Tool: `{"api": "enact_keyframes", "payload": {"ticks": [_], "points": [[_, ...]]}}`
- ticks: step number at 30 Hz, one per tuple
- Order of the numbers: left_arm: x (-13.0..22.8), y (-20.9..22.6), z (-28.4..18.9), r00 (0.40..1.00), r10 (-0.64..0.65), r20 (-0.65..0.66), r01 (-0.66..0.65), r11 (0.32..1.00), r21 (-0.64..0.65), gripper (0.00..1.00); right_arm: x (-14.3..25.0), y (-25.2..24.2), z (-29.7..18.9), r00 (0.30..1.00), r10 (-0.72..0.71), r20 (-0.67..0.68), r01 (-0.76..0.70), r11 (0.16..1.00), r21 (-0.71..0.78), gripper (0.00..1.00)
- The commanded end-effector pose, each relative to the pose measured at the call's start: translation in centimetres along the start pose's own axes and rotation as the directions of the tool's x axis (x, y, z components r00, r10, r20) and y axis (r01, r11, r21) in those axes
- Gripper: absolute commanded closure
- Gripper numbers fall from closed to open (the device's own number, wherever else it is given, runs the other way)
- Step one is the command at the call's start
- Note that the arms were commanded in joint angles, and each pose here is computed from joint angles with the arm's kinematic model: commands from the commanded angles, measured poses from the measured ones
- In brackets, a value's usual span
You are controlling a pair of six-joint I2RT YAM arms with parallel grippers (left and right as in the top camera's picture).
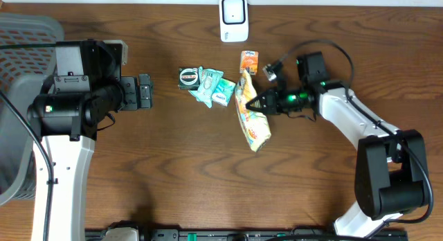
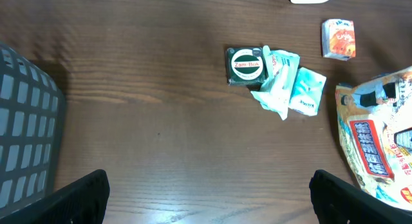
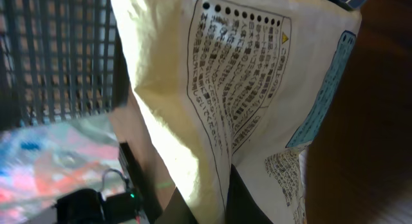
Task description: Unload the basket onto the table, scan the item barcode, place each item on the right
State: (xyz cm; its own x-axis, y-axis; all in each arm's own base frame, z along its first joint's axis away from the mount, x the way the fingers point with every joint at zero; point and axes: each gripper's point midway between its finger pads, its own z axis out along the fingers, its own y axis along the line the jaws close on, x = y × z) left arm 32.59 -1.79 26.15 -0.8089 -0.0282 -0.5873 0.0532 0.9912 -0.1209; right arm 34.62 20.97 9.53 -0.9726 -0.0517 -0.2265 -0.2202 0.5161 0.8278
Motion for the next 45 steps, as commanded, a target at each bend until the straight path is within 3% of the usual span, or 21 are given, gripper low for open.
{"api": "enact_keyframes", "payload": {"ticks": [1,5,7,10,16,21,25,31,40,45], "points": [[-0.2,0.3,-0.1,1.0,0.009,0.002,-0.009,1.0,-0.009,0.02,0.0,-1.7,-1.4,0.993,0.113,0.038,-0.113,0.994,-0.003,0.99],[-0.2,0.3,-0.1,1.0,0.009,0.002,-0.009,1.0,-0.009,0.02,-0.6,-6.7,-3.6,0.977,0.17,0.131,-0.194,0.96,0.201,0.77],[-0.2,0.3,-0.1,1.0,0.009,0.002,-0.009,1.0,-0.009,0.02,-1.0,-7.8,-4.8,0.969,0.185,0.164,-0.22,0.948,0.23,0.63],[-0.2,0.3,-0.1,1.0,0.009,0.002,-0.009,1.0,-0.009,0.02,-1.7,-8.3,-6.5,0.957,0.203,0.205,-0.248,0.943,0.224,0.55],[-0.2,0.3,-0.1,1.0,0.009,0.002,-0.009,1.0,-0.009,0.02,-2.9,-7.7,-9.6,0.951,0.186,0.247,-0.247,0.938,0.242,0.48],[-0.2,0.3,-0.1,1.0,0.009,0.002,-0.009,1.0,-0.009,0.02,-2.9,-8.6,-10.9,0.962,0.141,0.232,-0.227,0.885,0.406,0.45],[-0.2,0.3,-0.1,1.0,0.009,0.002,-0.009,1.0,-0.009,0.02,-1.8,-8.9,-10.0,0.987,0.067,0.147,-0.133,0.853,0.505,0.41],[-0.2,0.3,-0.1,1.0,0.009,0.002,-0.009,1.0,-0.009,0.02,-0.9,-9.3,-8.1,0.999,-0.041,0.02,0.017,0.731,0.682,0.29],[-0.2,0.3,-0.1,1.0,0.009,0.002,-0.009,1.0,-0.009,0.02,0.2,-7.9,-5.3,0.984,-0.137,-0.11,0.172,0.61,0.773,0.28],[-0.2,0.3,-0.1,1.0,0.009,0.002,-0.009,1.0,-0.009,0.02,1.4,-8.3,-4.3,0.979,-0.133,-0.154,0.202,0.574,0.794,0.23]]}}
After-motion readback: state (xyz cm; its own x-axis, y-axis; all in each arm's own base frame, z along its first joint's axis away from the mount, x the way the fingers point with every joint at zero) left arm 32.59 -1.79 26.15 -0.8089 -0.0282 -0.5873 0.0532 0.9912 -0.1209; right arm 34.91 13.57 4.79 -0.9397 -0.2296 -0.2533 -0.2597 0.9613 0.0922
